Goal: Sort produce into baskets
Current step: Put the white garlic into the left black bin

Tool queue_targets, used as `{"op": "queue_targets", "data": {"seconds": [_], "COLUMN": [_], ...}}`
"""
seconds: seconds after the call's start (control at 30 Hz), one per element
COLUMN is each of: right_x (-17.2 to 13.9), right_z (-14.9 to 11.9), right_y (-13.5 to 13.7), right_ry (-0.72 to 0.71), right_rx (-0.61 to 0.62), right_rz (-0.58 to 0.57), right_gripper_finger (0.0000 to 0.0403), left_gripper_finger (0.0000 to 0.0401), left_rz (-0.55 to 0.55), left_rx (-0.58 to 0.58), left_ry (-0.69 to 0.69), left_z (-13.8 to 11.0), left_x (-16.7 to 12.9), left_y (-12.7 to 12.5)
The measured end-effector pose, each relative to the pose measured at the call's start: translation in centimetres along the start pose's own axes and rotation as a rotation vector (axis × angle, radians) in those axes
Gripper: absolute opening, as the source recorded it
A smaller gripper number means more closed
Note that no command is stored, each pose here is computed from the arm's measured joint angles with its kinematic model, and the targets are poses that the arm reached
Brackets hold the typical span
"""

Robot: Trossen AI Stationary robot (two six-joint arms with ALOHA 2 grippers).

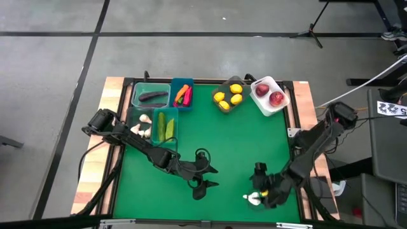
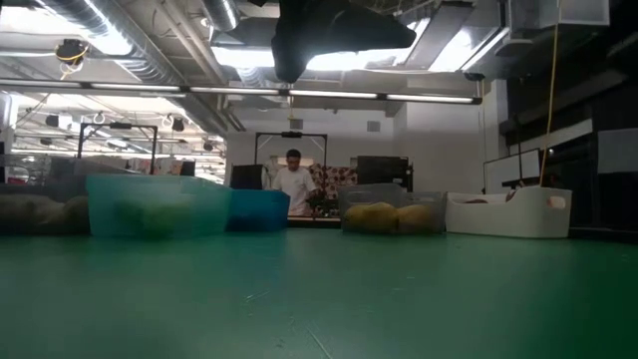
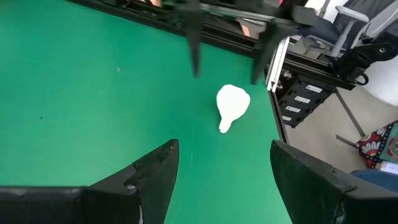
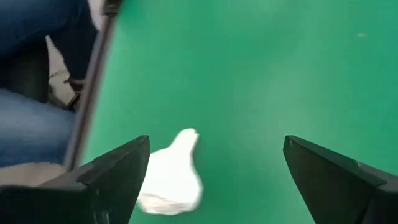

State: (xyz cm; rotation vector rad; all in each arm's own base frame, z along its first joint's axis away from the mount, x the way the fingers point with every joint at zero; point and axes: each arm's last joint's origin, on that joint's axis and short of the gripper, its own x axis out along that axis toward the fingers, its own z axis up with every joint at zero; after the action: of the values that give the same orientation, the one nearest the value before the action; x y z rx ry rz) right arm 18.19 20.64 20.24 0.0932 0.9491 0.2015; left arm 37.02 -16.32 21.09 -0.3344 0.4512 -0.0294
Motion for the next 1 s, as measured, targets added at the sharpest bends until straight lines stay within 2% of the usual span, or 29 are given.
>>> {"op": "queue_targets", "data": {"seconds": [0.17,0.37,0.67,0.87,1.0], "right_x": [-0.1,1.0,5.1,6.8,6.9], "right_z": [0.9,0.0,-2.3,-3.3,-3.3], "right_y": [3.1,4.9,5.0,4.9,4.9], "right_ry": [0.026,0.069,0.224,0.263,0.240], "right_rx": [0.001,0.059,0.175,0.168,0.146], "right_rz": [-0.044,-0.136,-0.216,-0.267,-0.279], "right_gripper_finger": [0.0369,0.0369,0.0369,0.0368,0.0338], "left_gripper_finger": [0.0246,0.0246,0.0246,0.0246,0.0246], "left_rz": [0.003,0.001,-0.021,-0.036,-0.036], "left_rx": [-0.001,-0.001,0.007,0.016,0.021], "left_ry": [-0.003,-0.002,0.006,0.011,0.012], "left_z": [0.0,0.0,-0.5,-0.9,-0.9], "left_x": [0.0,0.0,-0.3,-0.6,-0.6], "left_y": [0.0,-0.1,-1.0,-1.7,-1.7]}}
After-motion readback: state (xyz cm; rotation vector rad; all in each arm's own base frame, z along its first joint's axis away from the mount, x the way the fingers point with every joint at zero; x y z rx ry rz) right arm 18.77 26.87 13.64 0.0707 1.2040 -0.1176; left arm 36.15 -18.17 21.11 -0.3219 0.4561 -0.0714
